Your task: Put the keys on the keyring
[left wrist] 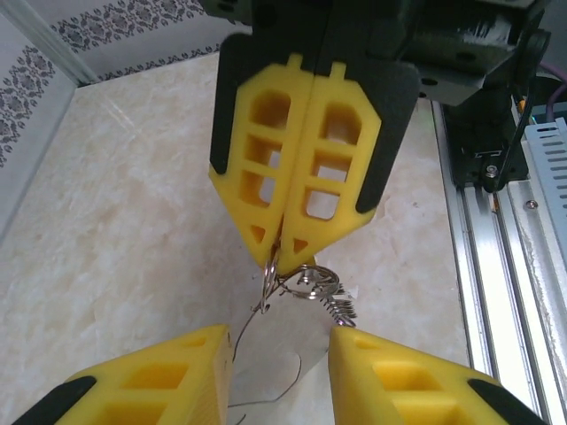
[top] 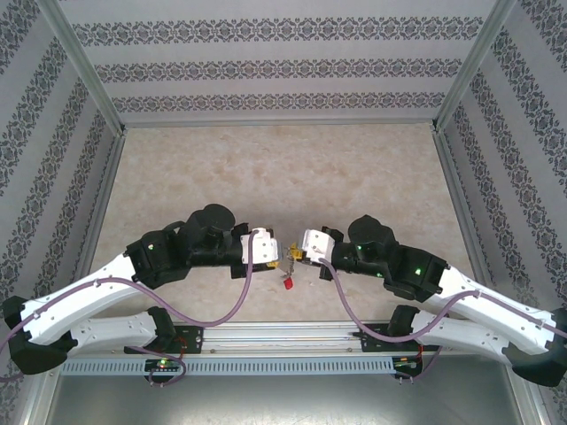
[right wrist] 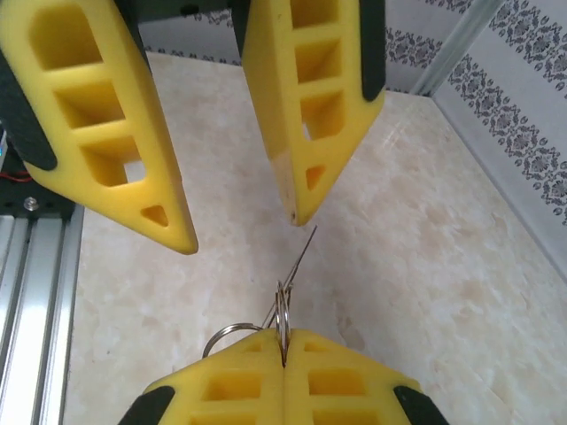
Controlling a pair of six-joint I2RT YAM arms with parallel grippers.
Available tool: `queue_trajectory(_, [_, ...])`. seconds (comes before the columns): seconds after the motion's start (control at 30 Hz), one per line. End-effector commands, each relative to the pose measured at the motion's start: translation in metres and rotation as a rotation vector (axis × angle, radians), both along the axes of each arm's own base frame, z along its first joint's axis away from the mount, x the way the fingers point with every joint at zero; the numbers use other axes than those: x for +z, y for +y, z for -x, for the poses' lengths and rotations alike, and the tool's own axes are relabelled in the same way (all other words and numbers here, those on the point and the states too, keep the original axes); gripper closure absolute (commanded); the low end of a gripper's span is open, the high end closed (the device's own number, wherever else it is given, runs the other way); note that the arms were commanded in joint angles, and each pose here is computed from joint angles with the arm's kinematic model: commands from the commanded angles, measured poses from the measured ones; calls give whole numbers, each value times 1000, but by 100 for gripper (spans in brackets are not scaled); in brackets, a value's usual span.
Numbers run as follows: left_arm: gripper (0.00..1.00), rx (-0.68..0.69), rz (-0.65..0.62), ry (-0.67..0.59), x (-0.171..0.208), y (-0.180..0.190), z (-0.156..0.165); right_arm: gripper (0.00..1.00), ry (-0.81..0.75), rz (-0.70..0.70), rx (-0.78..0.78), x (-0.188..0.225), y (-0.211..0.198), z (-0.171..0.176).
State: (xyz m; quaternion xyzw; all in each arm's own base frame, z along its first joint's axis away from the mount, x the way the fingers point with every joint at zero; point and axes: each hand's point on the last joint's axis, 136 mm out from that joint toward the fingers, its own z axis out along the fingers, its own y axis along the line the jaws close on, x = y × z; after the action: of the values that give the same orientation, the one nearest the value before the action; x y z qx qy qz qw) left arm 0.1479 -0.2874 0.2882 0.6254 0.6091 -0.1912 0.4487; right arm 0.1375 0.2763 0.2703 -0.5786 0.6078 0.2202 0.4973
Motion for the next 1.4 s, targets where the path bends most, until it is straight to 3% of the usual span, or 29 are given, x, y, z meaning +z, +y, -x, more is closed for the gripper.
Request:
queue_trajectory(0.0, [66,-12,6,-48,7,-9,-4,100,-57,-31,3,22,3,0])
queue_trajectory(0.33, [72,-37,-7,-32,0,-21,-6,100,-37,-32,68,19,11,10])
queue_trajectory(0.5, [84,-45,-8,-24,-3,-27,-7,100,-37,-40,78,20,11,12])
queue_trajectory(0.63, [100,-50,7,-19,-3,-29,-7,100,-36,-49,90,21,10,15])
queue_trajectory(0.77, [100,-71,39,-11,2,-29,-1,100,-20,-65,101,20,9,19])
queue_trajectory(0.87, [100,-107,75,-2,8,-30,7,84,9,-73,107,15,8,23])
queue_trajectory(0.93, [100,-132,95,4,11,-30,13,80,25,-78,106,13,6,25])
queue_trajectory(1.37, [100,-192,165,18,21,-26,28,86,65,-93,96,5,-2,31])
